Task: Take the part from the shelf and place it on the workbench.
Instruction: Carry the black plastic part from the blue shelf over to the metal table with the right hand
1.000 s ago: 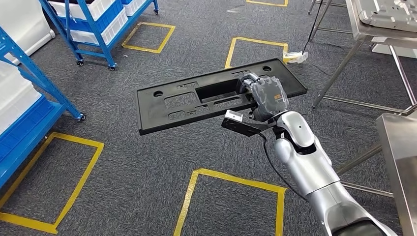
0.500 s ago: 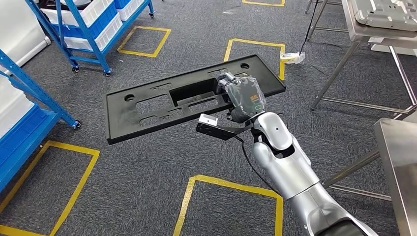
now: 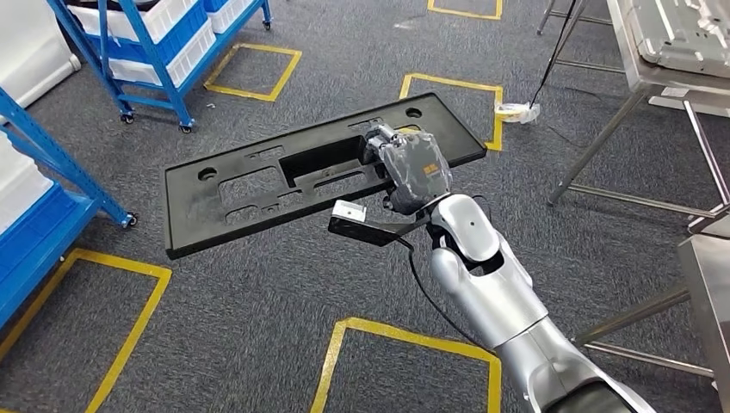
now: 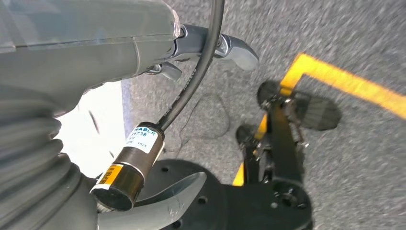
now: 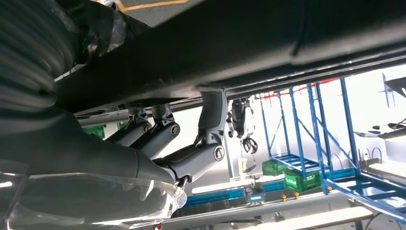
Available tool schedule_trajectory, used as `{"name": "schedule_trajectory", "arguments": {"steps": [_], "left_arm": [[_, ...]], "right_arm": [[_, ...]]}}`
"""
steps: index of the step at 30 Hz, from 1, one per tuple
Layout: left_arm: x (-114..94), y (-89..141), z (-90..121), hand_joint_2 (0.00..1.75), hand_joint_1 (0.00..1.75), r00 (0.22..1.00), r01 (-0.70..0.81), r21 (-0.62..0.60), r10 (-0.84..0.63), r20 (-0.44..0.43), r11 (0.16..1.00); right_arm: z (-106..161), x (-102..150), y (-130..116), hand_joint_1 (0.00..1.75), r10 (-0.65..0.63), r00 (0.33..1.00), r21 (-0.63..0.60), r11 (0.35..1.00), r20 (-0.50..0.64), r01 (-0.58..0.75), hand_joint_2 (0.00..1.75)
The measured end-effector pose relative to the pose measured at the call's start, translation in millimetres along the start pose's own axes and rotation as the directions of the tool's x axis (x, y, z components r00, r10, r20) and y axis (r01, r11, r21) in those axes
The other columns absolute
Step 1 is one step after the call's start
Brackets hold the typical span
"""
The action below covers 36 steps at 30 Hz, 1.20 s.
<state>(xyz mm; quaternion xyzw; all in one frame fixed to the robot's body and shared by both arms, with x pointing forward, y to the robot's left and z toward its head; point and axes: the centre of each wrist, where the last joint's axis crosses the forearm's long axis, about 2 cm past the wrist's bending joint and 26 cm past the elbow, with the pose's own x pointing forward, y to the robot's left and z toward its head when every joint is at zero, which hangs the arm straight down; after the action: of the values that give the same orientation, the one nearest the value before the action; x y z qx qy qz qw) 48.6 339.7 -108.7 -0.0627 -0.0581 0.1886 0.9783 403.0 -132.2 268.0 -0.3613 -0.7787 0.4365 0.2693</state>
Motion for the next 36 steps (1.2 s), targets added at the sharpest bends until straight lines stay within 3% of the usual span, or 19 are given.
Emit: {"name": "schedule_trajectory", "arguments": {"steps": [8,15,18,36], "left_arm": [[-0.1,2.4,0.6,1.75,0.00,1.000,0.010,-0.023,-0.010,-0.008,1.000],[-9.9,-11.7,-2.7,1.75,0.00,0.998,0.054,0.033,-0.053,-0.027,0.998],[-14.7,-19.2,-4.0,1.75,0.00,0.998,0.050,0.034,-0.049,-0.030,0.998],[-17.7,-33.6,-6.0,1.75,0.00,0.999,0.043,-0.002,-0.043,-0.033,0.999]], "right_arm": [[-1.7,-3.9,-3.6,1.75,-0.025,1.000,0.018,1.000,-0.005,0.025,1.75],[29.0,-67.5,-12.5,1.75,-0.064,0.994,0.063,0.996,-0.088,0.070,1.75],[36.4,-79.8,-12.3,1.75,-0.069,0.993,0.087,0.993,-0.096,0.077,1.75],[48.2,-94.9,-8.5,1.75,-0.051,0.990,0.128,0.990,-0.132,0.068,1.75]]}}
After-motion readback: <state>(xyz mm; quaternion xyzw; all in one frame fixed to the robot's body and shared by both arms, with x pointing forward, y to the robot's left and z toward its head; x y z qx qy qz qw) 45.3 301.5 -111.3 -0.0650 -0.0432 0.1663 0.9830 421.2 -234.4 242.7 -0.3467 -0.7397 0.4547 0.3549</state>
